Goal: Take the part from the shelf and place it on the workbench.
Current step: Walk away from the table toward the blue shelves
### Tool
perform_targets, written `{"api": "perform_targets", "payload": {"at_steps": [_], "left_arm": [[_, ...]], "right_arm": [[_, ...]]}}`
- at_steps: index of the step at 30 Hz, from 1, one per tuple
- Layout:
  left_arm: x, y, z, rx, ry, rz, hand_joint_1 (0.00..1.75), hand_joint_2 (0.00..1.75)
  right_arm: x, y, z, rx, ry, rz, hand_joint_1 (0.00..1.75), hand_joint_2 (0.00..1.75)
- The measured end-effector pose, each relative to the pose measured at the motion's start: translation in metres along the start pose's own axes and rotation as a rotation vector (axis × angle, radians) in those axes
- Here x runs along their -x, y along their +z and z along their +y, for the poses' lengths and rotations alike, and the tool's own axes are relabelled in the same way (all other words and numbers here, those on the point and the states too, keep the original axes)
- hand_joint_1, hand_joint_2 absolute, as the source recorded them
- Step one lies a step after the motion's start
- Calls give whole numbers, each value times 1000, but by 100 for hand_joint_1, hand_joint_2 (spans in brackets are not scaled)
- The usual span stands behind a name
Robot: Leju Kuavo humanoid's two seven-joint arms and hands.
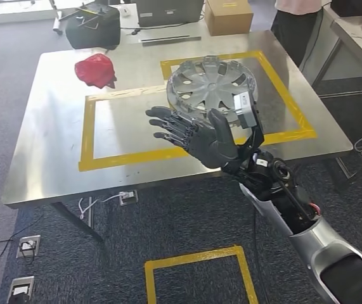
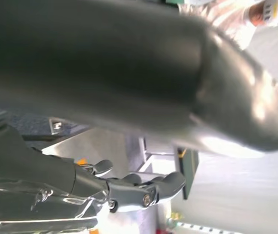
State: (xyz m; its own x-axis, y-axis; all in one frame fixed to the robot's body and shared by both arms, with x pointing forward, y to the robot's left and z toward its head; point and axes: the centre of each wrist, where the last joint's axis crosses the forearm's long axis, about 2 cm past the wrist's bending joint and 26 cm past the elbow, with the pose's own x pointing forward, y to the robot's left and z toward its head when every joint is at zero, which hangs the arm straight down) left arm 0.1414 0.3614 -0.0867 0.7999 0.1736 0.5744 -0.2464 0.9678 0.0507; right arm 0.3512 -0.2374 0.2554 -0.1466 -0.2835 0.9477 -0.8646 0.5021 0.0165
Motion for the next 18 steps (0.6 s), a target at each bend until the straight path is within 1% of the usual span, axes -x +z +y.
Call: {"api": "perform_targets", "payload": {"at_steps": [18], "left_arm": [[-1,0,-4,10,-7,6,0,0]], "right_arm": [[4,7,0,35,-11,13,0,0]]}}
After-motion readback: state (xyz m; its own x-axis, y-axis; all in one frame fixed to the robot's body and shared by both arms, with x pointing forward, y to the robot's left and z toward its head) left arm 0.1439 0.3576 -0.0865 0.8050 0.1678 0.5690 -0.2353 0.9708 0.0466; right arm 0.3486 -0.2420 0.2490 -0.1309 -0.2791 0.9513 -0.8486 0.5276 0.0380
